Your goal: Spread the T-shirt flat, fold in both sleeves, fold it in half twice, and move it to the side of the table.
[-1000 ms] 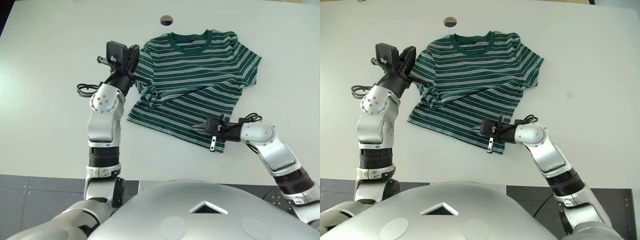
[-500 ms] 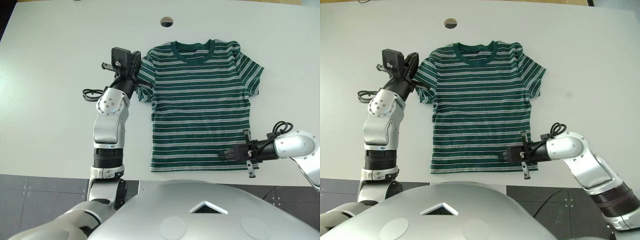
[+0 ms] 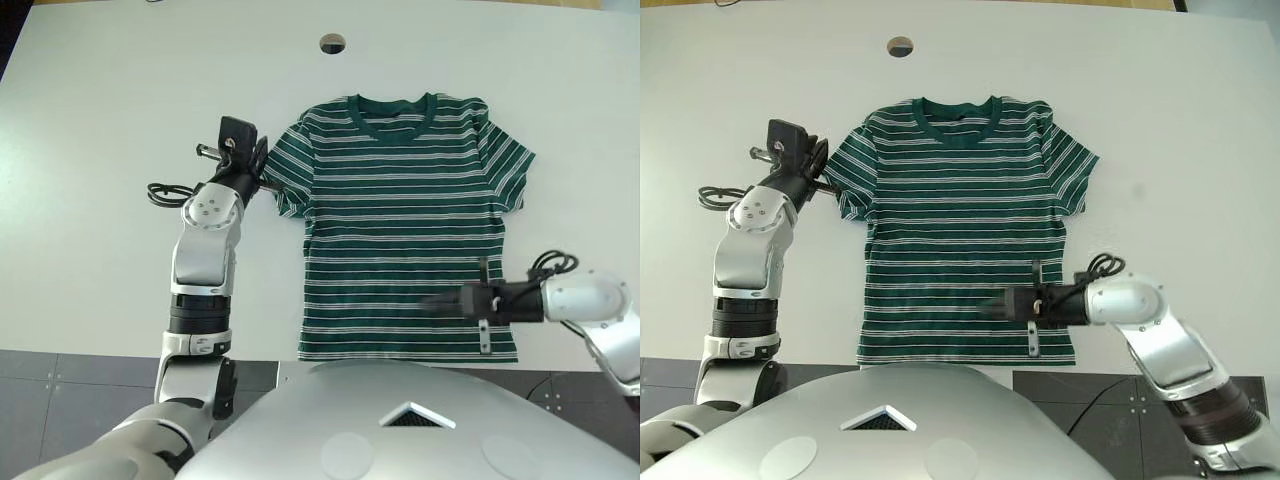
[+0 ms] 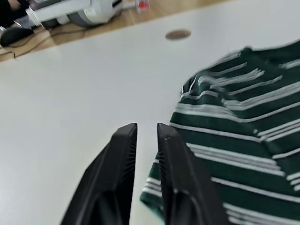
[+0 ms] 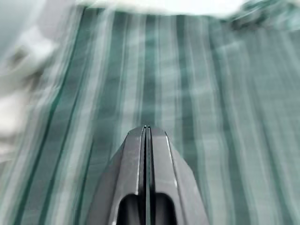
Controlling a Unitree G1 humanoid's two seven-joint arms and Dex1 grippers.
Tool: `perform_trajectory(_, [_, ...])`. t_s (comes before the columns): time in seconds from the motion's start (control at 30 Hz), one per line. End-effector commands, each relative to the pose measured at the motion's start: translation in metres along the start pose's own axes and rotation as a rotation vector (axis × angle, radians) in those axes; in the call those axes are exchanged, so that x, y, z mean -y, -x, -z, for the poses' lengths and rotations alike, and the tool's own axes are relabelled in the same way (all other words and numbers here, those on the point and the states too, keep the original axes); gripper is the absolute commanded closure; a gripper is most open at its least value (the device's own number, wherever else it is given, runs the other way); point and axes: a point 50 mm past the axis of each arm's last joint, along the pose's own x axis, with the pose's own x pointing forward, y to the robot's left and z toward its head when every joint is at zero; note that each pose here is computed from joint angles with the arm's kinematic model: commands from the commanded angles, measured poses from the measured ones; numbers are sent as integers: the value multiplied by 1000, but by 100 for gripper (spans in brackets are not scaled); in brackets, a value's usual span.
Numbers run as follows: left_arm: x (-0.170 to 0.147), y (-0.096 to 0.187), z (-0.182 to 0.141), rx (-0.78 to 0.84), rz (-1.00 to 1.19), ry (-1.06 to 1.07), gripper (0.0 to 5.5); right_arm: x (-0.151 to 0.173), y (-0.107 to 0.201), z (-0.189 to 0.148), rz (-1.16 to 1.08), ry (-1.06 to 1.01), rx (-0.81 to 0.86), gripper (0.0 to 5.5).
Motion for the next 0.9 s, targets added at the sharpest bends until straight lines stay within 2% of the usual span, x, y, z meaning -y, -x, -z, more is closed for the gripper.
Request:
perform_trajectory(0.03, [-2, -1, 6, -74, 36, 21, 408, 30, 15, -19, 196, 23, 105, 540])
perform_trajectory(0.13, [-2, -1, 10, -120, 58, 49, 357, 39, 20, -32, 268, 44, 168, 540])
perform_trajectory(0.4, [2, 3, 23, -249, 163, 187, 357, 75, 42, -61, 610, 73, 338, 540])
perform_trajectory(0.67, [4, 6, 26, -269, 215, 212, 468, 92, 58, -69, 813, 76, 405, 540])
perform_trajectory(0.77, [6, 6, 26, -262, 224, 199, 528, 100, 66, -65, 901, 60, 398, 540])
perform_trajectory(0.83, [8, 6, 19, -213, 235, 202, 540, 105, 70, -59, 953, 35, 372, 540])
perform_trajectory(0.9, [13, 6, 2, -129, 257, 227, 540, 113, 71, -40, 1032, -7, 254, 540])
